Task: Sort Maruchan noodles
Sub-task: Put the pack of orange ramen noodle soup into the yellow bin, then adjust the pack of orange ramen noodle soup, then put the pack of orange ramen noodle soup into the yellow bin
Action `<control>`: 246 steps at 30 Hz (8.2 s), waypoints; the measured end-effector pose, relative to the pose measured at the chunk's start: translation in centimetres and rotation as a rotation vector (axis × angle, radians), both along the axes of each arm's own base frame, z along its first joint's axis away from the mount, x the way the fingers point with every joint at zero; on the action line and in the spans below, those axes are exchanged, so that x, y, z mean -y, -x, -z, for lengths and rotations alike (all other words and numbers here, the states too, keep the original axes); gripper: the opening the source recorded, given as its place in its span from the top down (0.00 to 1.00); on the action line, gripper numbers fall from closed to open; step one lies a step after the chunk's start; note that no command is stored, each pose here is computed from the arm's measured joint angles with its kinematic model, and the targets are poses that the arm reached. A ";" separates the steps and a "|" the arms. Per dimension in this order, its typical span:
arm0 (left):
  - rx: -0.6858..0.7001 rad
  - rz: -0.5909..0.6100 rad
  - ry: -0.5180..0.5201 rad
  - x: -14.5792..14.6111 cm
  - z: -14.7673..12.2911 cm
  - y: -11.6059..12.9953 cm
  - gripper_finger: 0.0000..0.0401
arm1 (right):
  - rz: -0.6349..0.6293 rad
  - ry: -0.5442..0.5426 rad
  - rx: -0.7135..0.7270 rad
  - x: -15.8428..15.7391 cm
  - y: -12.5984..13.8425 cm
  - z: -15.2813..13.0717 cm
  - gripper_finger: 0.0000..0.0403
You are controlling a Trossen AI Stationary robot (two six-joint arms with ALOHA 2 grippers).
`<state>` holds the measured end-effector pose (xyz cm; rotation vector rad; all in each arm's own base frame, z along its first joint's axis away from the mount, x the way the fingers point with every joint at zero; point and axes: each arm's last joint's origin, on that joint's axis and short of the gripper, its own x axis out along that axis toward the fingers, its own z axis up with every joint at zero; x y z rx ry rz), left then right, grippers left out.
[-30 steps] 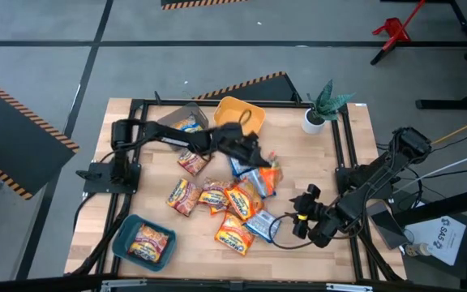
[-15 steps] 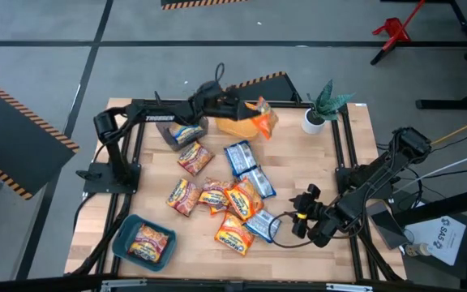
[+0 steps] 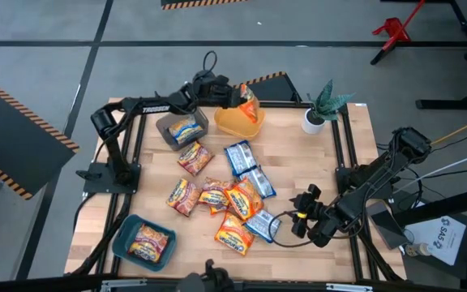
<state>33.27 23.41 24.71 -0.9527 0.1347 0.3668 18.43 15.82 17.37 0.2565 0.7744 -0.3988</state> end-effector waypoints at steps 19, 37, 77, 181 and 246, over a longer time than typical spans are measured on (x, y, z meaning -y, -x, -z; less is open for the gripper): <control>-0.046 0.279 0.122 -2.9 1.3 3.8 0.97 | 0.003 -0.008 -0.004 0.0 0.0 0.0 0.45; -0.019 0.372 0.193 -4.6 1.4 6.2 0.97 | 0.011 -0.009 0.001 0.0 0.0 0.0 0.45; -0.251 0.408 0.215 -9.6 6.0 2.5 0.94 | 0.043 -0.041 0.012 0.0 0.0 0.0 0.45; -1.023 0.274 -0.581 0.7 2.1 -5.0 1.00 | 0.060 0.033 0.067 0.2 -0.1 -0.1 0.45; -0.700 0.586 -0.316 26.5 -14.3 5.9 1.00 | -0.380 0.215 0.169 1.1 -8.1 -1.9 0.44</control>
